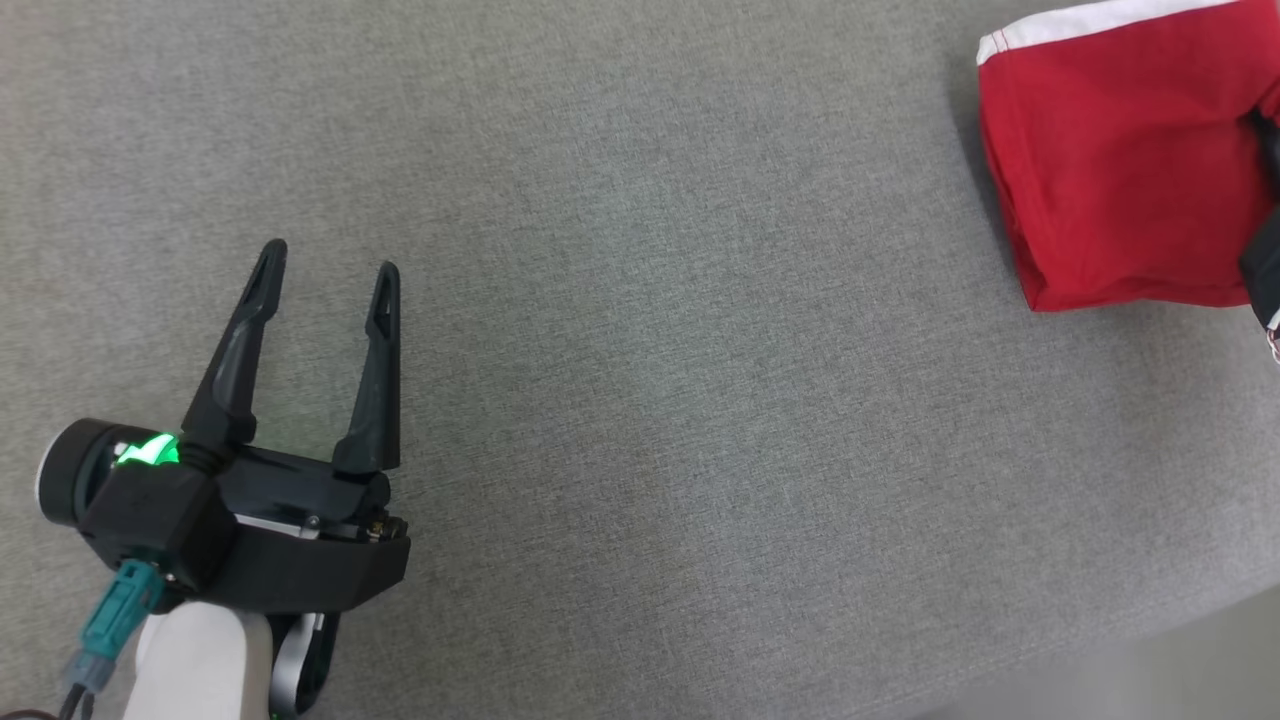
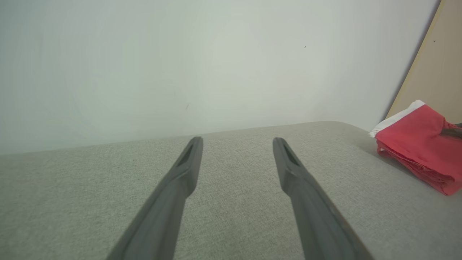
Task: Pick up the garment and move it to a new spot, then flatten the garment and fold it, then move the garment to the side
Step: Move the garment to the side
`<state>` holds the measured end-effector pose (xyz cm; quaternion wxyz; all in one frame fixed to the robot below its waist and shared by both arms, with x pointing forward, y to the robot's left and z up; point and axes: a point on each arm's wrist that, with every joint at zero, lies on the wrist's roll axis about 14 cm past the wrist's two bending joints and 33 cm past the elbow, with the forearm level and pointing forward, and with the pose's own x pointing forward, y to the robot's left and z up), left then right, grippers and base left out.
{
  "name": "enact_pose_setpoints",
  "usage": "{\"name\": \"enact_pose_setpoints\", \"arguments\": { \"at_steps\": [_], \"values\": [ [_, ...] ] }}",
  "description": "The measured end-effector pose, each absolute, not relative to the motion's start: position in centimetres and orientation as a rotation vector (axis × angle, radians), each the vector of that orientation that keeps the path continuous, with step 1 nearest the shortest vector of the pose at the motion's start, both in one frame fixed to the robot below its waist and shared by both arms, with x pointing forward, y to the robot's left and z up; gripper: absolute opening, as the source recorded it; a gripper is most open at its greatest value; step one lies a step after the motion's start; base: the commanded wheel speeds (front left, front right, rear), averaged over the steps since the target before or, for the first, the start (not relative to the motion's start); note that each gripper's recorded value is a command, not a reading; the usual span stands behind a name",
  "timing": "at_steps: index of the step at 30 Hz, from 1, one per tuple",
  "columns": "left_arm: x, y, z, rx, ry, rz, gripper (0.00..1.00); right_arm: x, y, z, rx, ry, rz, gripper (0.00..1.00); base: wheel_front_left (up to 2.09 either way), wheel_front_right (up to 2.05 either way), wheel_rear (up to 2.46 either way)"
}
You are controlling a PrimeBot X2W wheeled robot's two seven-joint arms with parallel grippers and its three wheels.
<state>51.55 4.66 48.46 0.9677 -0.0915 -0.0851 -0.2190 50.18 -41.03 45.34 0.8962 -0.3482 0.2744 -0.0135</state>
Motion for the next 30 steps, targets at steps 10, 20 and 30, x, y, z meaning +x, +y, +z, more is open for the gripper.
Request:
{"name": "enact_pose_setpoints", "arguments": {
  "at_steps": [10,20,30],
  "values": [
    [50.0,6.1,49.5,-0.181,-0.163,-0.394,1.0,50.6,-38.8,47.5,-0.669,0.399,-0.008,1.0,0.0,0.0,0.0],
    [45.1,11.3,49.5,-0.14,-0.094,-0.225,1.0,48.6,-30.1,51.1,-0.314,0.101,0.043,1.0,0.0,0.0,0.0],
    [40.4,15.3,51.0,-0.108,-0.106,-0.105,1.0,43.9,-22.0,52.8,-0.047,-0.043,0.133,1.0,0.0,0.0,0.0]
  ]
}}
